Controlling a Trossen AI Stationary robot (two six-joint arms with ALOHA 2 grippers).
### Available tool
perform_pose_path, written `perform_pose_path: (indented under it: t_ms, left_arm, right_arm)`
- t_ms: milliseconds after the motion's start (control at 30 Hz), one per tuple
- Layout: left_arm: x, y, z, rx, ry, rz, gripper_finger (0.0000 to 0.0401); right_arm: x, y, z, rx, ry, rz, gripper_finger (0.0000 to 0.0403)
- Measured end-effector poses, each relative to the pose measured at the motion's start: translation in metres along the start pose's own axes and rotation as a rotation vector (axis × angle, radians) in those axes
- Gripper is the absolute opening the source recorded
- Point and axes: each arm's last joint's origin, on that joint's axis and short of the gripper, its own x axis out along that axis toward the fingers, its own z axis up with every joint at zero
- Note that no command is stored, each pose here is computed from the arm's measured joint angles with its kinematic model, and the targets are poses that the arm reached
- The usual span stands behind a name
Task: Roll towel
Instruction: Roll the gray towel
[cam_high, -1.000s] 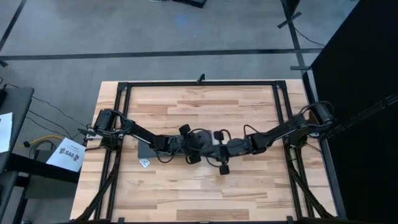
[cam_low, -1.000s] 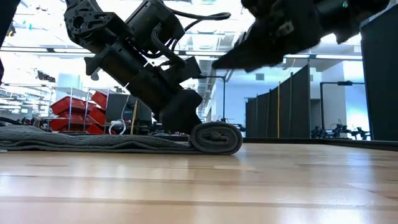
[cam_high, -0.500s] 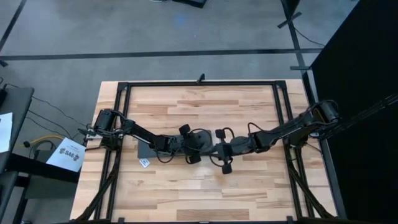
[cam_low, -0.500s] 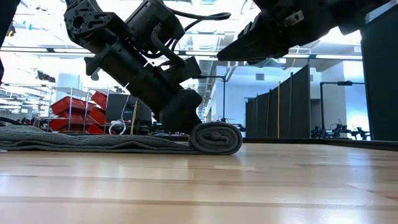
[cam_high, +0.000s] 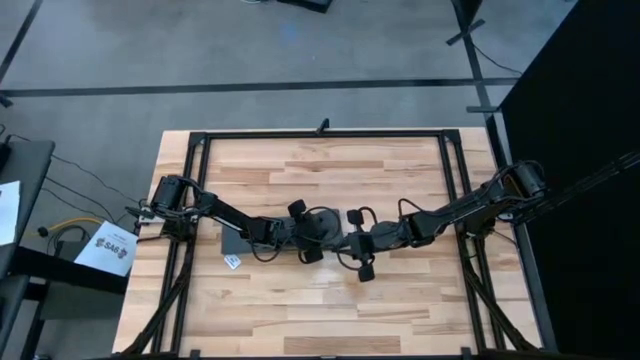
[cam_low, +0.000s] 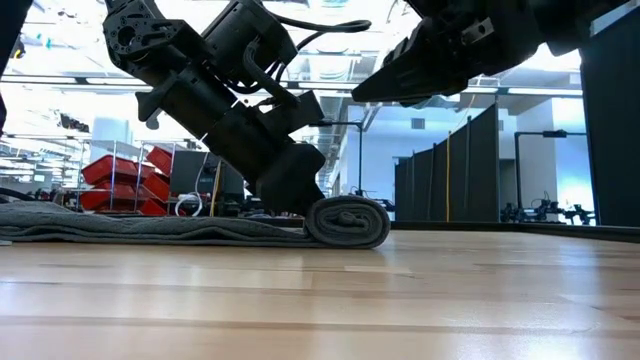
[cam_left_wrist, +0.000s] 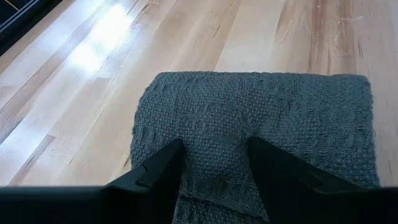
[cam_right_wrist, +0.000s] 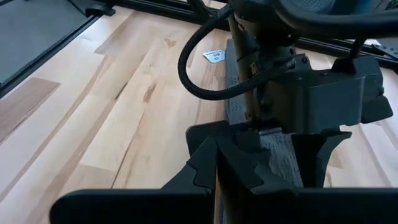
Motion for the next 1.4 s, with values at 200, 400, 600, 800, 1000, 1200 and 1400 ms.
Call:
perform_pose_path:
  t_ms: [200, 400, 600, 800, 1000, 1200, 1400]
  left_arm:
    - [0.0, 0.0, 0.0, 0.0, -0.001, 0.0, 0.0173]
    - [0.0, 0.0, 0.0, 0.0, -0.001, 0.0, 0.0173]
    - [0.0, 0.0, 0.0, -0.001, -0.001, -0.001, 0.0173]
    - [0.0, 0.0, 0.002, -0.011, -0.016, -0.006, 0.0173]
    - [0.0, -0.001, 0.003, -0.064, -0.029, -0.011, 0.0173]
    - [0.0, -0.001, 0.003, -0.041, -0.03, -0.009, 0.0173]
    - [0.0, 0.0, 0.003, -0.054, -0.028, -0.009, 0.0173]
  right_arm:
    - [0.002, -0.016, -0.007, 0.037, 0.056, -0.043, 0.0]
    - [0.005, -0.061, -0.021, 0.078, 0.147, -0.155, 0.0]
    - [0.02, -0.079, -0.042, 0.094, 0.186, -0.039, 0.0]
    - [0.048, -0.073, -0.066, 0.048, 0.177, 0.004, 0.0]
    - [0.053, -0.076, -0.072, 0.054, 0.174, -0.016, 0.0]
    - [0.048, -0.084, -0.066, 0.03, 0.15, -0.037, 0.0]
    - [0.056, -0.088, -0.082, 0.055, 0.184, -0.01, 0.0]
